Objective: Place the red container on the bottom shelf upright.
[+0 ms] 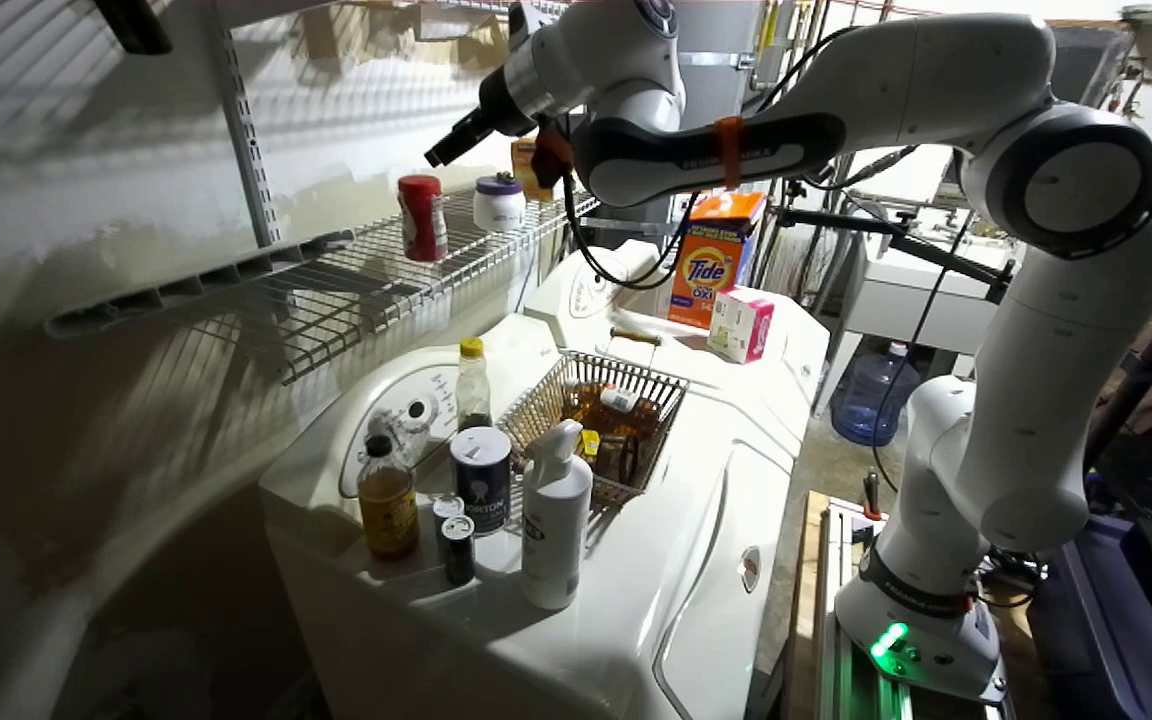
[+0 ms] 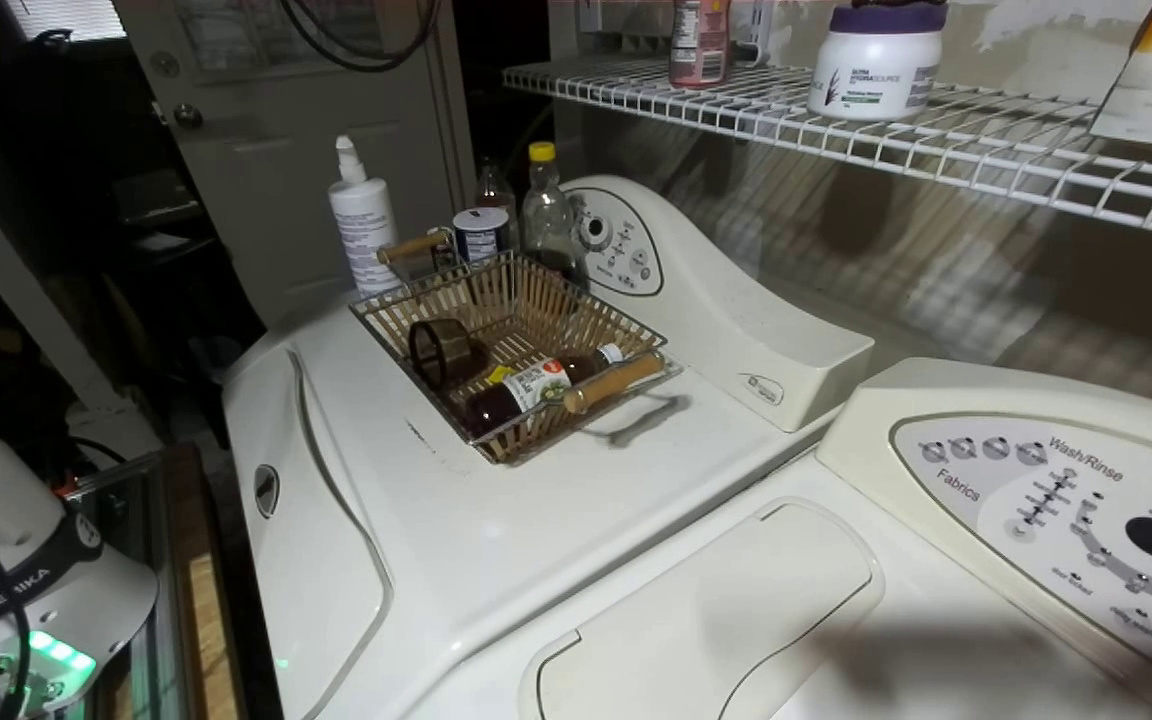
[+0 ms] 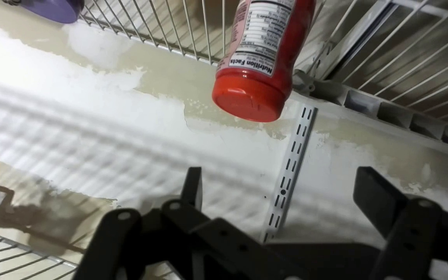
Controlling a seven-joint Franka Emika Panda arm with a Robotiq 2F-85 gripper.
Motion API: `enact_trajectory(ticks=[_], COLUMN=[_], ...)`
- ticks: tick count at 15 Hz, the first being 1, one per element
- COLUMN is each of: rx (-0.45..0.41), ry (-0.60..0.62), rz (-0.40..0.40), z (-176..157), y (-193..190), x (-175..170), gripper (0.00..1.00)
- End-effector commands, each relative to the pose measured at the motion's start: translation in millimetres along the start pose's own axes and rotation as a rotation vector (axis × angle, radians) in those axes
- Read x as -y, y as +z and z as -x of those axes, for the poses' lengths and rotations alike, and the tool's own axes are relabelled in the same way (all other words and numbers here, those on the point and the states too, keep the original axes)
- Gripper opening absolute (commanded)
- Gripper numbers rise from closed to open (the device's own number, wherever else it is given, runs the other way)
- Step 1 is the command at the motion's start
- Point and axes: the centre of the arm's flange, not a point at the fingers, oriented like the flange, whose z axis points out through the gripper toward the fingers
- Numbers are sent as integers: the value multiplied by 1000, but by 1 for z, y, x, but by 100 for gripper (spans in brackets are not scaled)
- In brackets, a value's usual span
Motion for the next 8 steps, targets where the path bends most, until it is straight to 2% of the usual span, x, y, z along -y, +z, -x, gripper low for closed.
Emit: enact_trajectory(ticks=[1,2,8], rx=[16,3,4], ry=[-38,-19,-39], rz=[46,15,32], z=[10,0,1], y=[-24,-8,-11], x=[7,1,1], gripper=[100,100,100])
